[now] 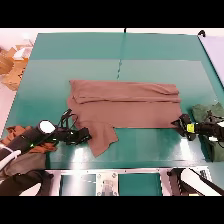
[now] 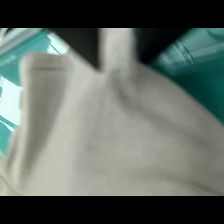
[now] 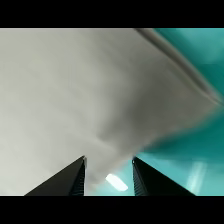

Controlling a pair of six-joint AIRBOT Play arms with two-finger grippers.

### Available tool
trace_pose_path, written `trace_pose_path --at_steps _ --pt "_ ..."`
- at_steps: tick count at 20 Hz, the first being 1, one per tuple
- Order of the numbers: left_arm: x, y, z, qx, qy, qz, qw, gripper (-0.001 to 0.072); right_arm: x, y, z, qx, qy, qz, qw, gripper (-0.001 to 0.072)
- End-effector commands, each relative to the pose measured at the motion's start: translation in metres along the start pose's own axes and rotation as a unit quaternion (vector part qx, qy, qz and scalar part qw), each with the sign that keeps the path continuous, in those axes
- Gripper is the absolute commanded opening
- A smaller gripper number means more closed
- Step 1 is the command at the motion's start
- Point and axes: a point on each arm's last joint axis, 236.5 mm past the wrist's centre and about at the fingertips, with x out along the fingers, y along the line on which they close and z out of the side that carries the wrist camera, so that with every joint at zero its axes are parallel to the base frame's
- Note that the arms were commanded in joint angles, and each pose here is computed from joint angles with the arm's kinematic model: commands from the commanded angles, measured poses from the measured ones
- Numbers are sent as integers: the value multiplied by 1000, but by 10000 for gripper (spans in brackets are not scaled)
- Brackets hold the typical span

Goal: Fold the shirts.

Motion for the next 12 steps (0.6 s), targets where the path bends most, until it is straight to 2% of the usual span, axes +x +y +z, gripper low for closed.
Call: trace_pose_path --at_steps 1,2,3,4,7,12 --pt "5 -4 17 16 -28 -4 999 36 18 10 9 14 -12 24 1000 350" --pt "2 -10 20 28 -28 -5 999 23 19 13 13 16 -20 28 999 320" --pt "-1 -14 22 46 -23 -3 999 22 17 16 15 10 -23 32 999 102" --pt "-8 -18 23 65 -9 1 998 22 14 21 15 -17 -17 36 999 15" --pt "-34 -19 15 118 39 23 992 21 0 29 5 -69 20 26 997 13" --pt "-98 -19 5 191 42 96 976 21 -35 4 -8 -95 36 -60 993 13"
